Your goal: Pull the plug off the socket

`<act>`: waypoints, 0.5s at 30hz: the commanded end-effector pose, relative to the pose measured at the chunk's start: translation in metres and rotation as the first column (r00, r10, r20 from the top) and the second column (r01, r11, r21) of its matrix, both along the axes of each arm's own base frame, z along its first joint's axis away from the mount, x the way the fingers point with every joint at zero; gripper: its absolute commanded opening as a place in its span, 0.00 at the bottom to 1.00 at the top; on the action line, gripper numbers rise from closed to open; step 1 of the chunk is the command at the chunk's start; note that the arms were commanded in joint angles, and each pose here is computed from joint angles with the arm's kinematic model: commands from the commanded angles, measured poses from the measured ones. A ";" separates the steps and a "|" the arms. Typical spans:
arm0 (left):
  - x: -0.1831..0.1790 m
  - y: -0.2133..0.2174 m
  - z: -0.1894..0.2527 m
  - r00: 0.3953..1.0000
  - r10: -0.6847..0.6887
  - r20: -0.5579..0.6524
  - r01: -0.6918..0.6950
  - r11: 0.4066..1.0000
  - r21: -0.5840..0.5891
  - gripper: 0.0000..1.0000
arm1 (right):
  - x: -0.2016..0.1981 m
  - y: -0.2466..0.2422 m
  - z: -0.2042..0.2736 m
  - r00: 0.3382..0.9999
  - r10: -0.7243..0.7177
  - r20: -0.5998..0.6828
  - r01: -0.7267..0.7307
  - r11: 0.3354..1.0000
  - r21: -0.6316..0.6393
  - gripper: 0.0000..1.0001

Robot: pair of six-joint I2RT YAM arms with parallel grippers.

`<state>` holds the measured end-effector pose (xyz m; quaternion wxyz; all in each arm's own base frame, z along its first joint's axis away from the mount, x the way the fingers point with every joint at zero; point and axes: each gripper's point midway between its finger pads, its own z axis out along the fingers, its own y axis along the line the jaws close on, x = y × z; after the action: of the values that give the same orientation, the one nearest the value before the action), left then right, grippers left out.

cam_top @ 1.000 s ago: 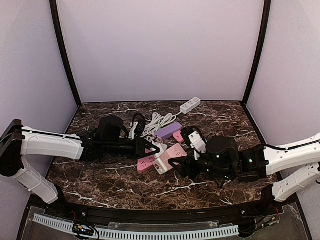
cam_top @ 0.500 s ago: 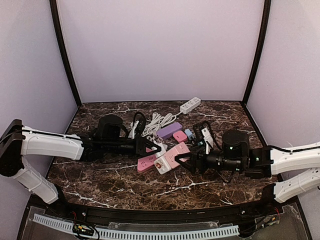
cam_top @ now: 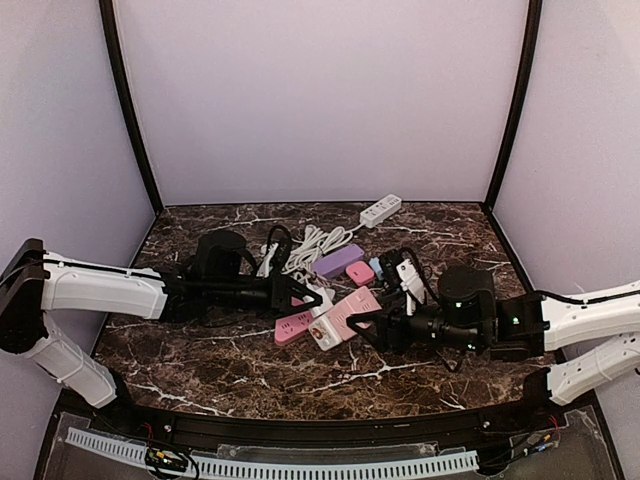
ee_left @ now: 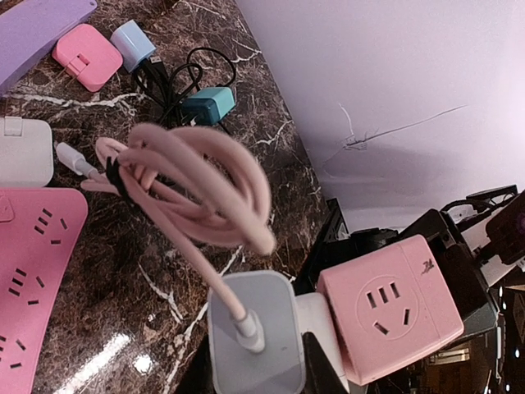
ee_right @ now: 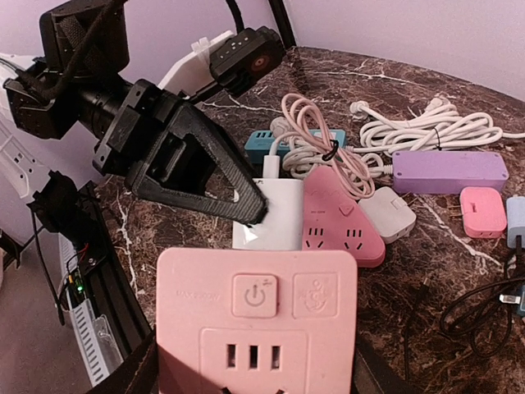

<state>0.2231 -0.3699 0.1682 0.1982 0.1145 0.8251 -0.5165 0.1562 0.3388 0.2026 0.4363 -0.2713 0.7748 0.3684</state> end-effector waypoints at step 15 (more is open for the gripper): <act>0.011 0.041 -0.051 0.993 0.098 -0.071 -0.085 0.982 0.166 0.01 | 0.011 0.006 0.032 0.971 -0.109 0.215 0.137 0.983 -0.121 0.00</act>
<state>0.2261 -0.3622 0.1613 0.1853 0.1058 0.8323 -0.5116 0.1528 0.3542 0.2012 0.4699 -0.3280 0.7740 0.2696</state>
